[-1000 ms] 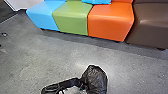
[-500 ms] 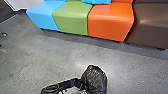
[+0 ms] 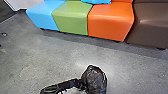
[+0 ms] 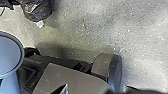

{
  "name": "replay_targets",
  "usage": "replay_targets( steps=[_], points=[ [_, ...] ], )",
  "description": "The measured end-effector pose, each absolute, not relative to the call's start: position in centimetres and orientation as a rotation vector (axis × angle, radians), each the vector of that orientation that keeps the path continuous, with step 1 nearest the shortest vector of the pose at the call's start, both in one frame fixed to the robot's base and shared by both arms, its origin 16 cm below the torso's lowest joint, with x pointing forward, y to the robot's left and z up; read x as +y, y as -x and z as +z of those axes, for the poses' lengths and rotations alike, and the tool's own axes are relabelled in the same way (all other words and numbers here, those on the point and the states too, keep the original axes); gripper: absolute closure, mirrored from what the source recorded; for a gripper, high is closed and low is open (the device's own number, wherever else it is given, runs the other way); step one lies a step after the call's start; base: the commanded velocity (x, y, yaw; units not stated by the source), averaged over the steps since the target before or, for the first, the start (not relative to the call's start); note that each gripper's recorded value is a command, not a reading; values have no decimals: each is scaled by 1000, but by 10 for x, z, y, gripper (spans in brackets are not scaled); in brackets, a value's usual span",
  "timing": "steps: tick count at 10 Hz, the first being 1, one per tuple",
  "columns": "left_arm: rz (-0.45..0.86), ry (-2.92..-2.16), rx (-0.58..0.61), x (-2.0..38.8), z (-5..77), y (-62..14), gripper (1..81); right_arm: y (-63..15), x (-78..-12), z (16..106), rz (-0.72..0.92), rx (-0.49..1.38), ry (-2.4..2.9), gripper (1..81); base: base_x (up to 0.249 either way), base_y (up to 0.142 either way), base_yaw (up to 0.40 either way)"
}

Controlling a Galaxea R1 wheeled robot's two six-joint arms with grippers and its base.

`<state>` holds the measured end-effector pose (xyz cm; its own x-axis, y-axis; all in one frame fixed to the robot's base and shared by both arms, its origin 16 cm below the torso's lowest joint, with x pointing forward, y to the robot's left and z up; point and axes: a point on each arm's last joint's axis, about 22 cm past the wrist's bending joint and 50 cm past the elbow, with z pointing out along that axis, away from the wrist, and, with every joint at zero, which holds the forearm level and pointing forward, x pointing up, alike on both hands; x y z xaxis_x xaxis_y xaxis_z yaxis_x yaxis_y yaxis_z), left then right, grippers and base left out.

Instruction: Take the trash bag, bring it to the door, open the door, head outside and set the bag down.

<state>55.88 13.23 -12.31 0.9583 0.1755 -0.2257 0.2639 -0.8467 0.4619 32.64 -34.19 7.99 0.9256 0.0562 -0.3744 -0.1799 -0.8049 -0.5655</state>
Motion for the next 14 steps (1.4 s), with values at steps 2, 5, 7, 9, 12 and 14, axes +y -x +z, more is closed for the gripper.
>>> replay_targets(
  steps=[2, 5, 7, 9, 12, 14],
  points=[
    [-292, -2616, 322, 141, -118, -541, 811, -328, -342, 96, 529, 99, 2454, 10, 0, 0, 0],
    [-343, -2635, 334, 159, -103, -531, 811, -330, -341, 121, 571, 114, 2443, 10, 0, 0, 0],
    [-324, -2631, 320, 160, -76, -539, 811, -338, -333, 141, 542, 101, 2433, 10, 0, 0, 0],
    [-270, -2622, 295, 161, -34, -561, 811, -351, -331, 171, 492, 83, 2439, 10, 0, 0, 0],
    [-193, -2615, 273, 174, 30, -587, 811, -366, -324, 216, 421, 52, 2439, 10, 0, 0, 0],
    [-143, -2601, 271, 188, 77, -602, 811, -373, -311, 246, 379, 29, 2420, 10, 0, 0, 0]
  ],
)
